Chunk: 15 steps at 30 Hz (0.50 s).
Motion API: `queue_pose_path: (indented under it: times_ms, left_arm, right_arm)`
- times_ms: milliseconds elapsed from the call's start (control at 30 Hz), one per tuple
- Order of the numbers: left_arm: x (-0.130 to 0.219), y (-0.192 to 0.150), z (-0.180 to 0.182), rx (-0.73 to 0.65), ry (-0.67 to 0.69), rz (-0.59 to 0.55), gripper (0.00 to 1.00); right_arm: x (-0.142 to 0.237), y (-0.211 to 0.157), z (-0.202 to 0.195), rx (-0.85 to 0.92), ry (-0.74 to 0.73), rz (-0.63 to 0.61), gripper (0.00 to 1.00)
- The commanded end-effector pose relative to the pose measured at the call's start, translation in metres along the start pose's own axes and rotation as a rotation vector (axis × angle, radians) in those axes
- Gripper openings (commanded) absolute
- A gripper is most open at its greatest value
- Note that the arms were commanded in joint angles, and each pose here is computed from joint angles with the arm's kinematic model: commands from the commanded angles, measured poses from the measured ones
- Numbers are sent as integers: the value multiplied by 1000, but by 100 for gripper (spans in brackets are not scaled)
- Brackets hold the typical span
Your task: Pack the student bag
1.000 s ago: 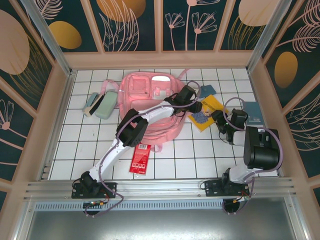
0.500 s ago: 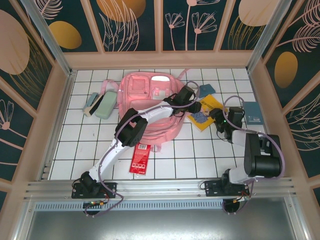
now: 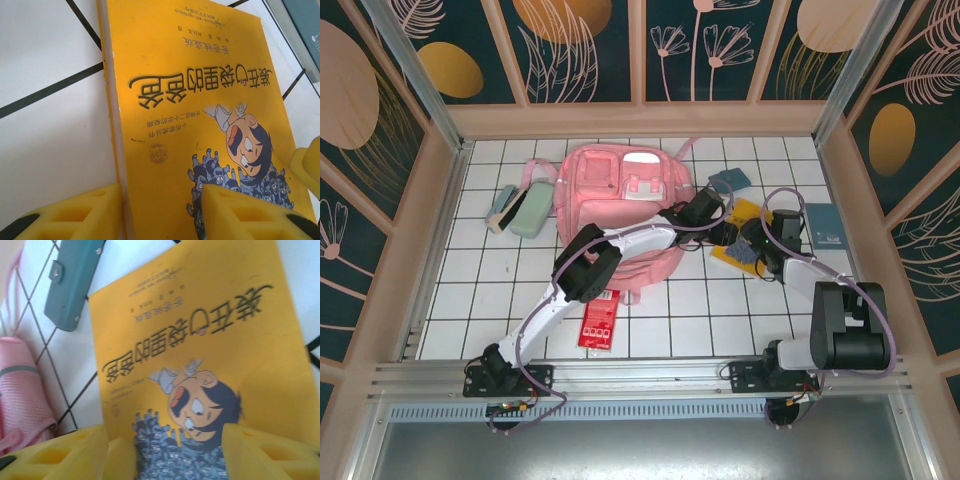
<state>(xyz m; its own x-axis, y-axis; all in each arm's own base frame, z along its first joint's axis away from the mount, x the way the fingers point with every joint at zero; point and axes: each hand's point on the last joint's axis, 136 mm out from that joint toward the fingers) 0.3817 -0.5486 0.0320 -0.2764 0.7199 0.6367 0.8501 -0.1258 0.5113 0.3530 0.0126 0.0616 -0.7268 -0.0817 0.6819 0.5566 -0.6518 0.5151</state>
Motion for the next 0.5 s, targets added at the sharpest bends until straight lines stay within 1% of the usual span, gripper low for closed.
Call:
queue_pose_path:
  times_ms: [0, 200, 267, 333, 467]
  left_arm:
    - [2, -22, 7, 46, 29, 74, 46]
    - [3, -21, 8, 46, 36, 69, 44]
    - [3, -20, 6, 47, 32, 67, 43]
    - [3, -20, 6, 49, 27, 67, 40]
    - [2, -22, 3, 52, 13, 74, 38]
  right_arm:
    - [11, 9, -13, 45, -54, -39, 62]
    - [18, 15, -41, 4, -65, -33, 62]
    - [14, 11, -46, 5, -67, -10, 62]
    - [7, 2, -46, 3, -55, 24, 62]
    - [-6, -12, -43, 12, -44, 71, 62]
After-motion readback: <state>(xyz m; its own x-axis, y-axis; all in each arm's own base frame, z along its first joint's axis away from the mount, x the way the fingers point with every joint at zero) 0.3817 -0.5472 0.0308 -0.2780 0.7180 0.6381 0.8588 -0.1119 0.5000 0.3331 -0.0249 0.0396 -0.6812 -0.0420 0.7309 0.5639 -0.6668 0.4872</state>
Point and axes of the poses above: each hand's point on the last joint's axis, 136 mm out from that joint toward the fingers, its own x axis back along the fingers, its own z axis along the line the jaws close on, y = z × x, and after that the axes turned 7 degrees about x, right-handed
